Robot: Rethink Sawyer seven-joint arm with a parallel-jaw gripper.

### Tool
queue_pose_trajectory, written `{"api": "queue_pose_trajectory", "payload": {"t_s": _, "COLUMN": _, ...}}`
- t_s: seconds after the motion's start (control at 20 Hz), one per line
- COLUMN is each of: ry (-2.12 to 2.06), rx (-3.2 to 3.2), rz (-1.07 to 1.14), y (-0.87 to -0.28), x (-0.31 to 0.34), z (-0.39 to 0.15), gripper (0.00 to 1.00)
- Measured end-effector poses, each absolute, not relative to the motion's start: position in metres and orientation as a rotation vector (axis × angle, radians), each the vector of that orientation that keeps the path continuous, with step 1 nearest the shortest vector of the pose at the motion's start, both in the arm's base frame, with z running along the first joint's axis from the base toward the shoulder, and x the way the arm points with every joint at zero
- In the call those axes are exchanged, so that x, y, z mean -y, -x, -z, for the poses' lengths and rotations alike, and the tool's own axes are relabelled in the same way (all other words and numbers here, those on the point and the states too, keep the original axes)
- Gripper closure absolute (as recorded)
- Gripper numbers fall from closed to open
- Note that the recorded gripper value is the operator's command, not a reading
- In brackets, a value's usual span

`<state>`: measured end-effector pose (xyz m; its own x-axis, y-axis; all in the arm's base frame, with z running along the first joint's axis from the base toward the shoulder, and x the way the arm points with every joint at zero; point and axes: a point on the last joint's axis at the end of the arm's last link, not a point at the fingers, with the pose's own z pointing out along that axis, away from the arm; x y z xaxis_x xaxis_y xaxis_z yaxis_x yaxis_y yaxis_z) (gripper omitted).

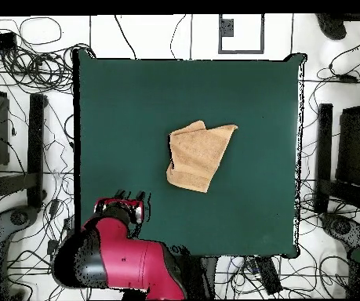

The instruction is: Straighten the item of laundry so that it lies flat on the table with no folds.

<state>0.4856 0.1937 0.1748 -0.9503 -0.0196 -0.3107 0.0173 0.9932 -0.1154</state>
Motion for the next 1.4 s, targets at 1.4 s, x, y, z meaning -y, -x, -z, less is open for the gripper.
{"api": "queue_pose_trajectory", "payload": {"t_s": 1.4, "ry": -0.200, "rx": -2.451, "rz": 0.261, "y": -0.549, "x": -0.081, "z": -0.202, "gripper": 0.00}}
